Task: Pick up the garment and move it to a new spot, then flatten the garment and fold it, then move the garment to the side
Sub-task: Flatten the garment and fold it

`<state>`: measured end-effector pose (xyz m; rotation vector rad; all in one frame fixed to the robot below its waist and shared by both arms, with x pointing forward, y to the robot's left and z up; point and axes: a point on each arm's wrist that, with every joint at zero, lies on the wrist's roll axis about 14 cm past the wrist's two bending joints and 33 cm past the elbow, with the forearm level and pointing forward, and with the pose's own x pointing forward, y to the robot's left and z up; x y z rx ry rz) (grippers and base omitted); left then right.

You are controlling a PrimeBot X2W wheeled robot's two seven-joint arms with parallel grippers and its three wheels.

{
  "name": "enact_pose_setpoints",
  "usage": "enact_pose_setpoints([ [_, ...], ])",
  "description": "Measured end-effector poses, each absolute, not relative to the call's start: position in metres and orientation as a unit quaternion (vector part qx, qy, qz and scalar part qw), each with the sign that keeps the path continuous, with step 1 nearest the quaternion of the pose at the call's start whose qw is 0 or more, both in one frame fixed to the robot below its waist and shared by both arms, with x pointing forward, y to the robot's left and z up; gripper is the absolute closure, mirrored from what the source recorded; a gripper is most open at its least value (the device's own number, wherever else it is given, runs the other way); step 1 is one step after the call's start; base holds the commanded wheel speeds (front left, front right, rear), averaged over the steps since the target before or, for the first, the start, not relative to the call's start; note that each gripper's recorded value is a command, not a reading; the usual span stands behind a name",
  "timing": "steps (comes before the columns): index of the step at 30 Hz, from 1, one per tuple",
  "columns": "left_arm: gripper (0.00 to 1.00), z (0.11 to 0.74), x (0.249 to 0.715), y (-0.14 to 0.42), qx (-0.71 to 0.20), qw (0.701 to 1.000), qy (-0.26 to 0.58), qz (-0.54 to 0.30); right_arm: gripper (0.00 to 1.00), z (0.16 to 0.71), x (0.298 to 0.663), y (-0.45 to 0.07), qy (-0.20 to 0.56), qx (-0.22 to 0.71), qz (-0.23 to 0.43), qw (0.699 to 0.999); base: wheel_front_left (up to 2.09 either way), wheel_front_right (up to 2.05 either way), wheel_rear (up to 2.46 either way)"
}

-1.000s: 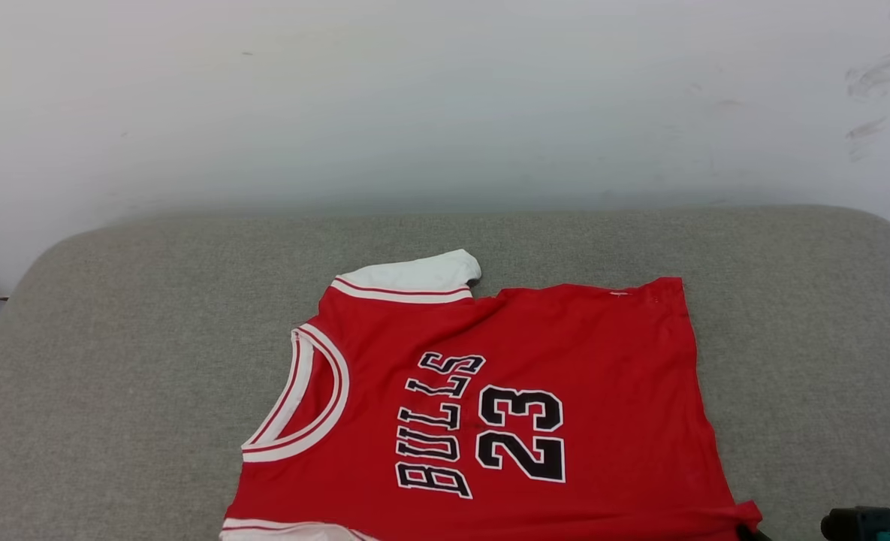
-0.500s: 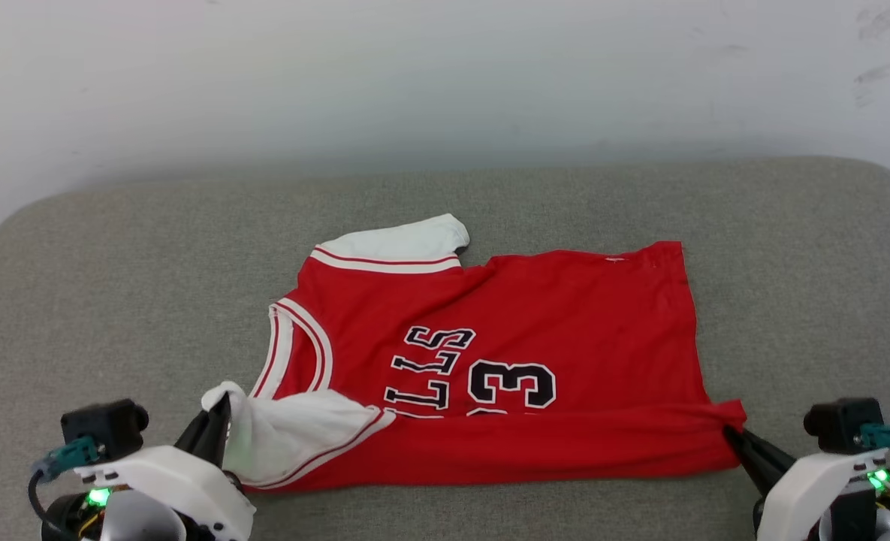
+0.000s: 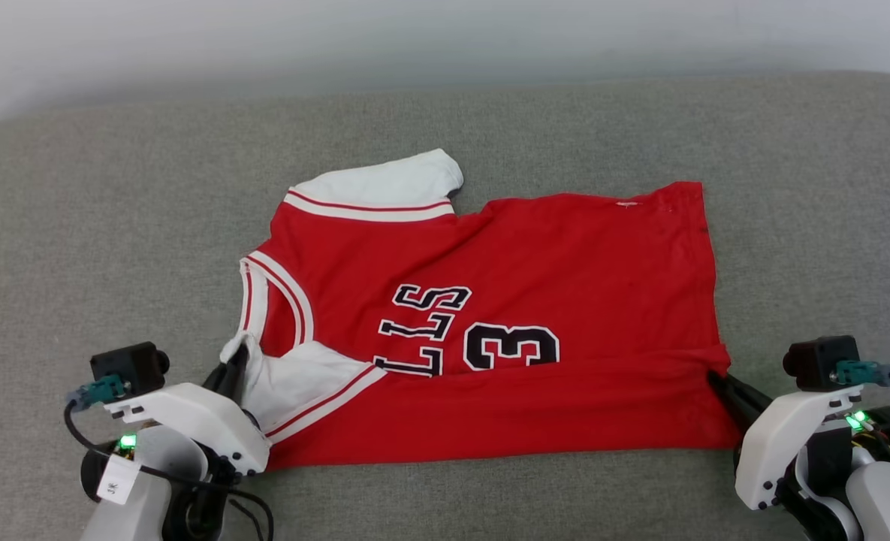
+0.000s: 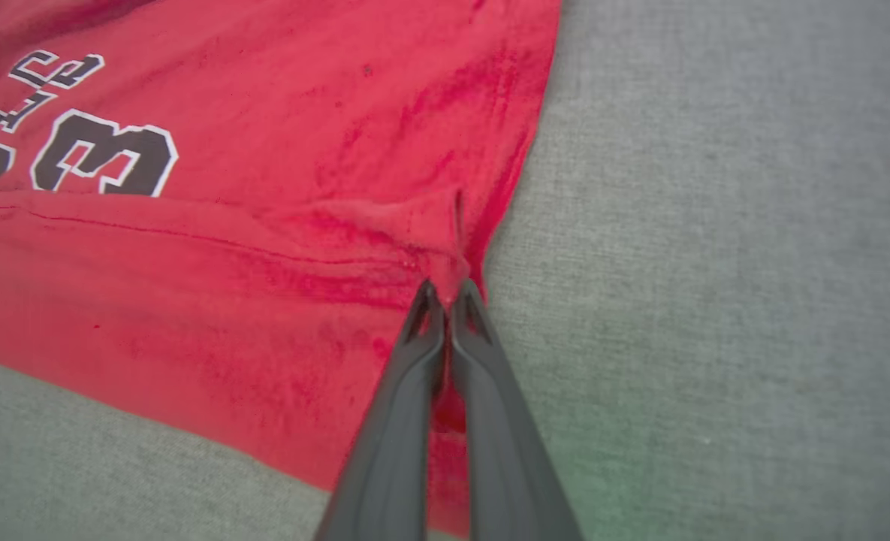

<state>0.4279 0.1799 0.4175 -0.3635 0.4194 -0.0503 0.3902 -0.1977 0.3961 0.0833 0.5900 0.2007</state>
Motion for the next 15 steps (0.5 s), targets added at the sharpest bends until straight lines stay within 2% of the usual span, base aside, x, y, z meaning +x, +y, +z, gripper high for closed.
enact_pose_setpoints([
  [3,1.0,0.4,0.425,0.178,-0.189,0.954,0.233,-0.02,1.0,0.385,0.389,-0.199,0.303,0.044,0.095,0.947,0.0,0.0,0.0],
  [4,1.0,0.393,0.424,0.178,-0.193,0.95,0.244,-0.019,0.87,0.382,0.388,-0.199,0.304,0.044,0.094,0.947,0.0,0.0,0.0],
  [6,0.96,0.387,0.424,0.176,-0.199,0.946,0.255,-0.022,0.58,0.379,0.39,-0.199,0.303,0.048,0.092,0.947,0.0,0.0,0.0],
  [7,0.71,0.385,0.425,0.174,-0.202,0.944,0.26,-0.024,0.0,0.377,0.39,-0.199,0.302,0.048,0.092,0.948,0.0,0.0,0.0],
  [8,0.53,0.384,0.425,0.174,-0.204,0.943,0.262,-0.025,0.0,0.377,0.391,-0.198,0.298,0.051,0.092,0.949,0.0,0.0,0.0],
  [9,0.0,0.385,0.425,0.173,-0.211,0.942,0.259,-0.024,0.0,0.378,0.391,-0.197,0.293,0.05,0.094,0.95,0.0,0.0,0.0],
  [12,0.0,0.387,0.424,0.176,-0.214,0.943,0.253,-0.023,0.0,0.39,0.396,-0.197,0.255,0.051,0.094,0.961,0.0,0.0,0.0],
  [15,0.0,0.397,0.427,0.187,-0.205,0.95,0.235,-0.015,0.0,0.422,0.407,-0.204,0.174,0.056,0.083,0.98,0.0,0.0,0.0],
])
